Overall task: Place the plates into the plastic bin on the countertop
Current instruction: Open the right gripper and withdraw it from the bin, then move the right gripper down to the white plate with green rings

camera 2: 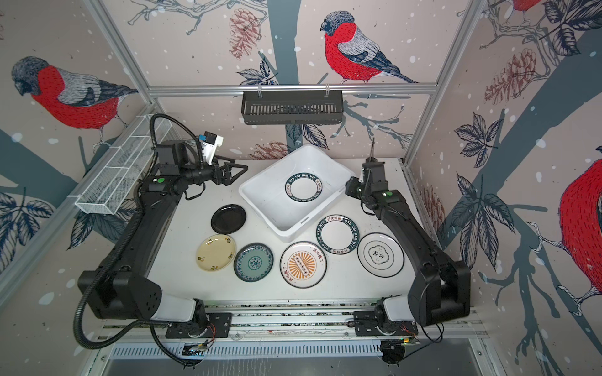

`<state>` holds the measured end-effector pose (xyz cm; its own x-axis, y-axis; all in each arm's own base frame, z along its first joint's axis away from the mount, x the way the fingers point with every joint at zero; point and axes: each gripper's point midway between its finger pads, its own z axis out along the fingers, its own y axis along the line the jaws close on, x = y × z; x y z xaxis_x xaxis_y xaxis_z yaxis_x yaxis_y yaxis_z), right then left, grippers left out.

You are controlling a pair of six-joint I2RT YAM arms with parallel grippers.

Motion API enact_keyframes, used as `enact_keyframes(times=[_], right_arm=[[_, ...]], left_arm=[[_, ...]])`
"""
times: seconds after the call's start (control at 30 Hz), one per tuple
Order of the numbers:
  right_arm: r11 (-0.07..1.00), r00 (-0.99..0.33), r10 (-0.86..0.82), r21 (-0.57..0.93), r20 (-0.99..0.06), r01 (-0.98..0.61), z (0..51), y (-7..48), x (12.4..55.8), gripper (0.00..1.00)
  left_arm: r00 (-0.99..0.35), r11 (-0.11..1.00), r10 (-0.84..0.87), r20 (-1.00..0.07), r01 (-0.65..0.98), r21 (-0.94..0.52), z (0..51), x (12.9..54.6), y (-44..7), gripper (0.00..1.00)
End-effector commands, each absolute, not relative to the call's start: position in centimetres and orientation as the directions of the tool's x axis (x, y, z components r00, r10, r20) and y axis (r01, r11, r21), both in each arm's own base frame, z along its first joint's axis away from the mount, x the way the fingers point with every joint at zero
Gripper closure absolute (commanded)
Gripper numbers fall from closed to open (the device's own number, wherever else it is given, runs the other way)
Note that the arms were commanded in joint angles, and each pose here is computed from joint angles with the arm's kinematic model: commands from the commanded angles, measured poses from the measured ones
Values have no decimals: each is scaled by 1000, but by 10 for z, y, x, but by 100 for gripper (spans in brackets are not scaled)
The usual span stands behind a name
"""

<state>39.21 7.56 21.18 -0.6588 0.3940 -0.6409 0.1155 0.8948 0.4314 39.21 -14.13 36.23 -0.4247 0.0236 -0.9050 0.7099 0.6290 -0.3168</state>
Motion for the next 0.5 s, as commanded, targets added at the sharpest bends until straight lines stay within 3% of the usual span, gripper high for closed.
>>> enact_keyframes(times=[0.0,0.2,0.47], right_arm=[[818,-617,557,496,-556,292,190,35,359,55],[654,-425,754,513,-501,555,159,-46,299,50],[524,-362,832,380,-420,762,117,-89,231,42]], left_arm=[[-397,616,32,-917,731,-295,368,389,-144,4],[-392,595,48,-919,750,-289,366,384,-151,4],[-387,560,90,-918,782,-275,358,377,-164,4]])
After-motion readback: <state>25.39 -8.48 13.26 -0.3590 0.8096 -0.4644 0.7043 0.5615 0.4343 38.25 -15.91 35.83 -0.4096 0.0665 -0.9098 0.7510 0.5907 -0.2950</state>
